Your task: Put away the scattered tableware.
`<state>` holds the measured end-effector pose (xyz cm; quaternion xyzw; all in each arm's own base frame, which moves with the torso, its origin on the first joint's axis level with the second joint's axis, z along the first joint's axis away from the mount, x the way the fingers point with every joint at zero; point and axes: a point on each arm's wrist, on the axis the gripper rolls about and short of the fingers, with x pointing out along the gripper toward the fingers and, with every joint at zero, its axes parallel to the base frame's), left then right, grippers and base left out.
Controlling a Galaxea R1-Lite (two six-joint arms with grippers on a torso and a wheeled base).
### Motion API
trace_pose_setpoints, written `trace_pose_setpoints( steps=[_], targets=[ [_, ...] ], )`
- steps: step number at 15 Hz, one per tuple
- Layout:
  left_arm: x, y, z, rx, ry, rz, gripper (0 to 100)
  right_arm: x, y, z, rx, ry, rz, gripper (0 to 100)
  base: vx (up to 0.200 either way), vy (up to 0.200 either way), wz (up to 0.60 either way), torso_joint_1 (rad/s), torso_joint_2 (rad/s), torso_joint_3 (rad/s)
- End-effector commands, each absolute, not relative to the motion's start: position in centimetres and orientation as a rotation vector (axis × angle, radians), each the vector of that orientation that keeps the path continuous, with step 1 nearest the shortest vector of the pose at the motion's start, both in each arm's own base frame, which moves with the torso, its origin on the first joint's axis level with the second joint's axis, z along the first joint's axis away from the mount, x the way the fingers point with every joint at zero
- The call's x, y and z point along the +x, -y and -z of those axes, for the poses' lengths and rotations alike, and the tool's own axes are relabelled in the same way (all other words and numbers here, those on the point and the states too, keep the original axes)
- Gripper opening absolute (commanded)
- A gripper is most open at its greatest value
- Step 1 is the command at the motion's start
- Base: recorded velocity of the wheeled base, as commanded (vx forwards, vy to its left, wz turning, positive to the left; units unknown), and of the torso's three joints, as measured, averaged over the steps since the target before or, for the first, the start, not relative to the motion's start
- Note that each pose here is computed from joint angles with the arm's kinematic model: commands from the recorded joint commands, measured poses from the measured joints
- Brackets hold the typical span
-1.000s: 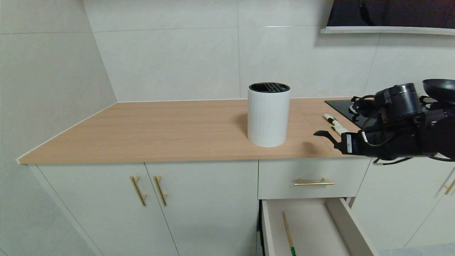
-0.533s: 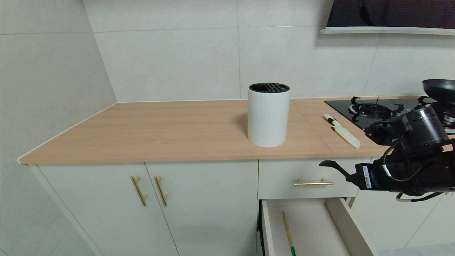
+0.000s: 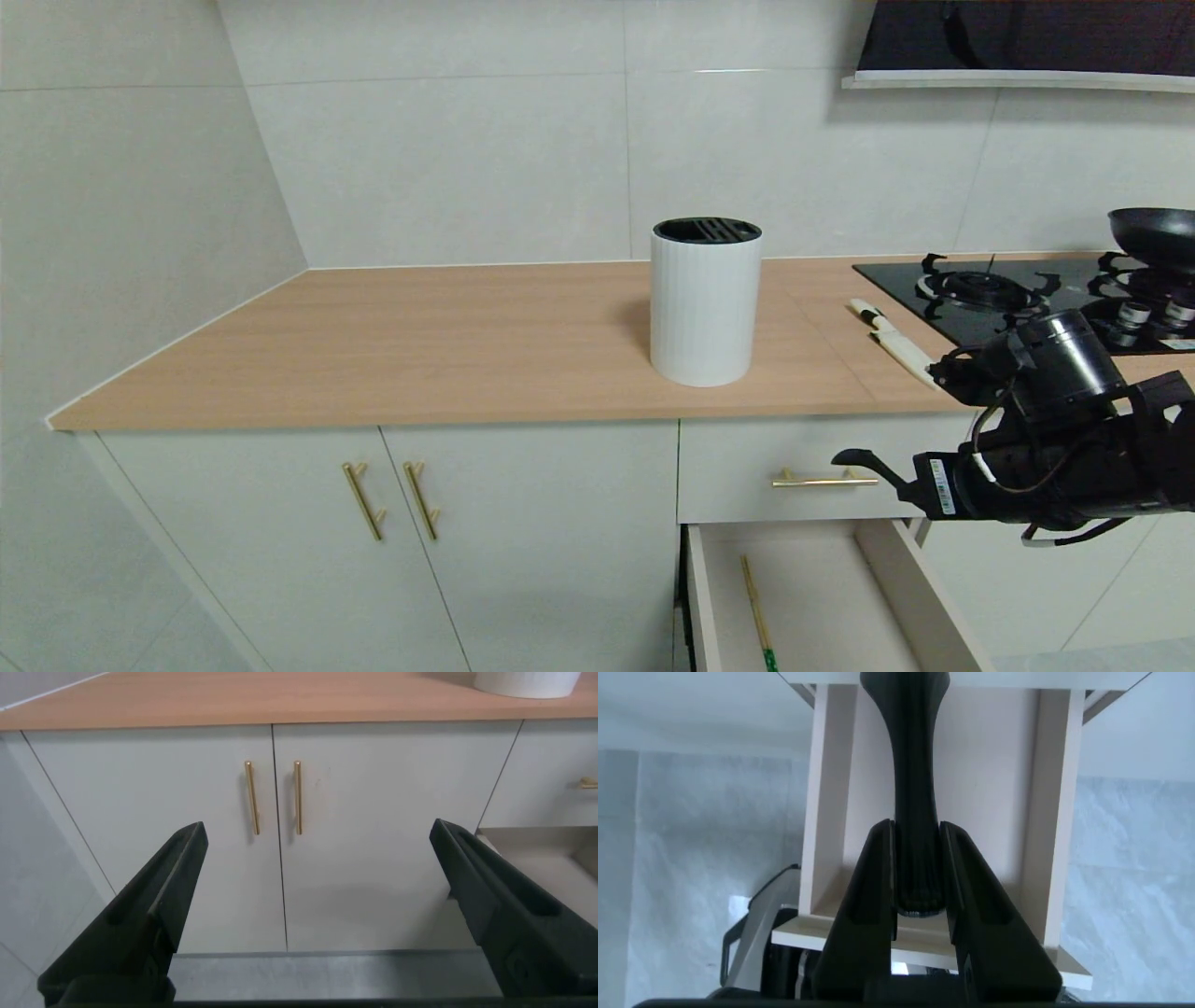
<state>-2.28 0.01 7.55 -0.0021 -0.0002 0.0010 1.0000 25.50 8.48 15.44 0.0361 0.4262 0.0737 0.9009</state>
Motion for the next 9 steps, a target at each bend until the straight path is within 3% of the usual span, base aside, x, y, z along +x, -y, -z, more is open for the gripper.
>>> trace_pose_setpoints(
  steps=[1, 4, 9],
  targets=[
    [-2.3, 0.0, -7.5, -0.005, 0.0, -0.003, 100, 25.9, -8.7, -14.7, 0.068, -0.908, -0.15, 0, 0.0, 0.0, 0.0, 0.0, 0.0, 0.0],
    [-2.3, 0.0, -7.5, -0.005, 0.0, -0.003, 100, 26.2, -8.7, -14.1, 0.063, -0.929, -0.144, 0, 0.0, 0.0, 0.0, -0.009, 0.02, 0.017],
    [-2.3, 0.0, -7.5, -0.005, 0.0, -0.003, 100, 27.0, -9.0, -12.5, 0.05, -0.98, -0.132, 0, 0.0, 0.0, 0.0, -0.158, 0.39, 0.231]
  ],
)
